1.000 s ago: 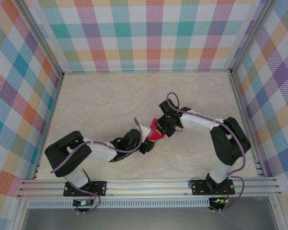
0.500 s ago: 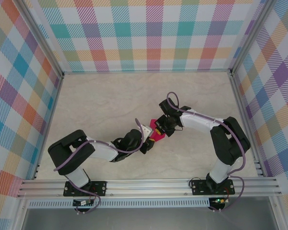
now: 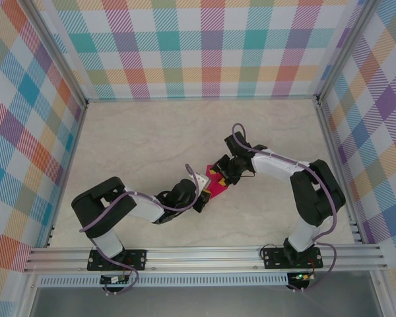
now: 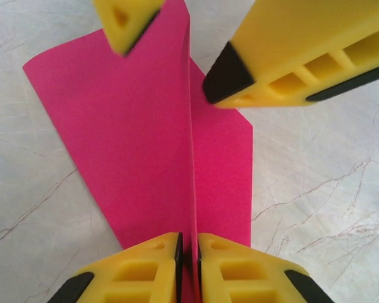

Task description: Fold a paper plane with a square sheet of paper (pick it up from the middle)

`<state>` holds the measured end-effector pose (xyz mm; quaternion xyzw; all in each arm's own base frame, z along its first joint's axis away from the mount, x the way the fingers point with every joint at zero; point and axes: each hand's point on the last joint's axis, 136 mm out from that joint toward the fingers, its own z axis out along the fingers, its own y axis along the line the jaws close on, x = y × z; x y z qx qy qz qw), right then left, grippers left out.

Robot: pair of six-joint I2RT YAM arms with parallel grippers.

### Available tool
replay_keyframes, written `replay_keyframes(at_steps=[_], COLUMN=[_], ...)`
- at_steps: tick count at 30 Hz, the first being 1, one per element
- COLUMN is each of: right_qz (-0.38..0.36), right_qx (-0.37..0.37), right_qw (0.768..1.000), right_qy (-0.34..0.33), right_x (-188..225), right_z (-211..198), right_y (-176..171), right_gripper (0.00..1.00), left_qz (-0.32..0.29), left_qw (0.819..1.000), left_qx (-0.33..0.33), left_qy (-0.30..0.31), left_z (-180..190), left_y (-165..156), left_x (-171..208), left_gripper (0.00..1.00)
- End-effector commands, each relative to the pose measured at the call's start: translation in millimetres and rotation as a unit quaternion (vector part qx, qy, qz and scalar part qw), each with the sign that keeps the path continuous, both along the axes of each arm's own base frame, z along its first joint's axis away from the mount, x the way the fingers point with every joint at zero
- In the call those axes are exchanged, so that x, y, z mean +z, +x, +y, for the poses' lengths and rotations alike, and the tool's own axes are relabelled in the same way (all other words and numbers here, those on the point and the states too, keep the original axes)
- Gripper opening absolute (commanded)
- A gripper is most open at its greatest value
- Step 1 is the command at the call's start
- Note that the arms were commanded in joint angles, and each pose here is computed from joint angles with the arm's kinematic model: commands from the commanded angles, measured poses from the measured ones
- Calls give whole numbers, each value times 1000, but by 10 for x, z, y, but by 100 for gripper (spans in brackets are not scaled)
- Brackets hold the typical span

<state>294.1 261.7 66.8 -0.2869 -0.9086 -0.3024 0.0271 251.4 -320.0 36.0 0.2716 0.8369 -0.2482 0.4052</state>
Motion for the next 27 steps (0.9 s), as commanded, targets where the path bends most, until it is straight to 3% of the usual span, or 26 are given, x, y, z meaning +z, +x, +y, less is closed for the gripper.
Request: replay_keyframes(at_steps=[1, 8, 27], right_qz=[-86, -168, -122], right_qx=[87, 140, 158], right_qw=[991, 974, 977], right_qy=[52, 65, 74], right_x=[283, 258, -111], right_z=[77, -59, 36], right_y=[26, -79, -57], right_gripper=[52, 53, 46], left_qz=[19, 49, 91], left_qw=[999, 994, 989], left_qx=[29, 64, 94], left_qy=[-27, -72, -63], left_z=[23, 58, 81], left_y=[-8, -21, -15], left_x=[-37, -50, -133], left_gripper=[14, 13, 13])
